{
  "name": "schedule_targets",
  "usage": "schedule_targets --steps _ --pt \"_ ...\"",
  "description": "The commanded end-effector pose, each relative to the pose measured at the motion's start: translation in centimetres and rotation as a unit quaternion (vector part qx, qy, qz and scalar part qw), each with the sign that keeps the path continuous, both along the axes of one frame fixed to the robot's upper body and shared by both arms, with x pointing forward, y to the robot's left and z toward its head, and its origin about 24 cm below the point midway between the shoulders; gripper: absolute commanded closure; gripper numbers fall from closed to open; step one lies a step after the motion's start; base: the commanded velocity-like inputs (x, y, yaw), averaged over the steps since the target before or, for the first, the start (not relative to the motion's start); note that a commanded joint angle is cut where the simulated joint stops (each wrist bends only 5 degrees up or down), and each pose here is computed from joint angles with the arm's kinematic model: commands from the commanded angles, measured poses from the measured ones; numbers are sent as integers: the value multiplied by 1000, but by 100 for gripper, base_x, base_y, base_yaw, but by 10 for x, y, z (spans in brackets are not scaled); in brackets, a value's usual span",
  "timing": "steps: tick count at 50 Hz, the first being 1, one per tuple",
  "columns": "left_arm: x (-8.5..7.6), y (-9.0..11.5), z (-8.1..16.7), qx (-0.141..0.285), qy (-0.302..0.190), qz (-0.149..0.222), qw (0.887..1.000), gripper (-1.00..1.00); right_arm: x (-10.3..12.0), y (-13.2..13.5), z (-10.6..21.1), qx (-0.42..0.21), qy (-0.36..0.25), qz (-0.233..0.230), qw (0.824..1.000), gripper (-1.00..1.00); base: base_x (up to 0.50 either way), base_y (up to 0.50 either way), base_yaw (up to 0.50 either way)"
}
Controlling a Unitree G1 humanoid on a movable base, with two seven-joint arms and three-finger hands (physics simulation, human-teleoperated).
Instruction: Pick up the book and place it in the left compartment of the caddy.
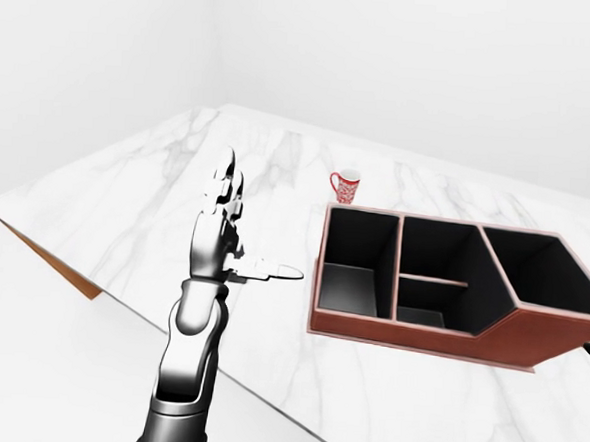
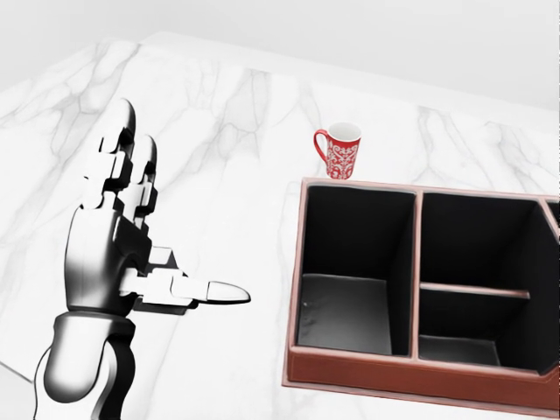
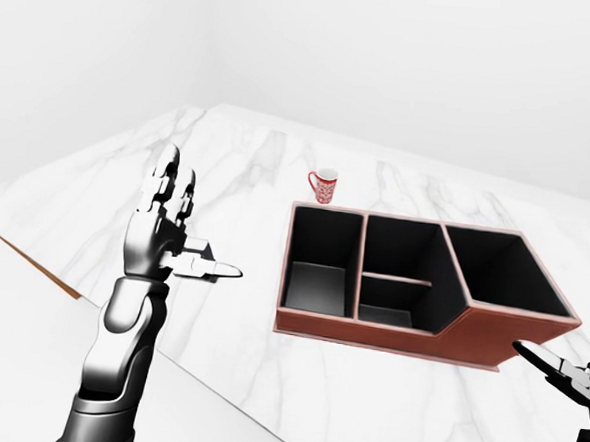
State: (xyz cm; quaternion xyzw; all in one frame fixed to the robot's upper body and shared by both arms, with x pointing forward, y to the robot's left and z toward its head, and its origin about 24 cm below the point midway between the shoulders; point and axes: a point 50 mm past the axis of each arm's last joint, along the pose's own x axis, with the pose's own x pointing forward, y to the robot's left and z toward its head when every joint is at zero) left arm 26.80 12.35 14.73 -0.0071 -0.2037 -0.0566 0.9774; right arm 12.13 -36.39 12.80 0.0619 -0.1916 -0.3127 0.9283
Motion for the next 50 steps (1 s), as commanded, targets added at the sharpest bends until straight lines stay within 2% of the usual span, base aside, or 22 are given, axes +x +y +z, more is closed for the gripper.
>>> schedule_targets --steps 1,10,14,15,22,23,24,27,30,32,33,35,36,37,40,41,42,45,47,48,49,50 --pt "0 0 3 1 -1 2 1000 -100 -1 1 1 -3 0 2 1000 -100 7 4 0" --pt "1 1 -1 7 3 8 1000 -100 1 0 -2 2 2 -1 1000 -100 9 5 0" --pt "4 11 -1 44 -10 71 996 -100 -1 2 2 -3 -4 3 1000 -100 0 0 0" --pt "4 13 -2 66 -16 97 993 -100 0 1 0 -1 -1 2 1000 -100 0 0 0" --pt "11 22 -5 102 -17 154 983 -100 0 1 -1 -1 0 3 1000 -100 0 0 0" --pt "13 27 -3 128 -23 206 970 -100 0 1 -1 -1 1 3 1000 -100 0 0 0" --pt "13 28 -3 130 -24 209 969 -100 0 1 -1 -1 2 3 1000 -100 0 0 0" --pt "14 32 5 162 -37 254 953 -100 0 2 0 -2 1 3 1000 -100 0 0 0" --pt "15 33 7 178 -38 272 945 -100 -1 2 1 -3 -1 3 1000 -100 0 0 0" --pt "15 33 8 212 -48 300 929 -100 0 2 0 -1 0 2 1000 -100 0 0 0" --pt "15 33 8 213 -48 301 928 -100 0 2 0 -1 0 2 1000 -100 0 0 0" --pt "15 31 9 233 -56 313 919 -100 0 2 -1 -1 2 4 1000 -100 0 0 0" --pt "14 30 9 251 -63 319 912 -100 0 2 -1 -1 2 4 1000 -100 0 0 0" --pt "13 26 11 286 -79 326 898 -100 0 2 -1 0 2 4 1000 -100 0 0 0" --pt "12 22 11 292 -79 323 897 -100 0 2 -1 0 2 4 1000 -100 0 0 0" --pt "11 21 13 312 -91 335 885 -100 1 2 -2 1 2 4 1000 -100 0 0 0" --pt "10 21 14 323 -95 340 878 -100 0 2 -1 0 2 4 1000 -100 0 0 0" --pt "10 20 15 340 -100 341 871 -100 0 2 -1 -1 1 3 1000 -100 0 0 0" --pt "8 19 17 359 -110 346 860 -100 0 2 -2 0 3 3 1000 -100 0 0 0" --pt "8 19 17 360 -109 347 859 -100 0 2 -2 0 3 3 1000 -100 0 0 0" --pt "9 16 19 392 -119 346 844 -100 0 2 -1 0 2 3 1000 -100 0 0 0" --pt "12 18 15 407 -114 350 836 -100 0 2 -2 0 3 4 1000 -100 0 0 0"
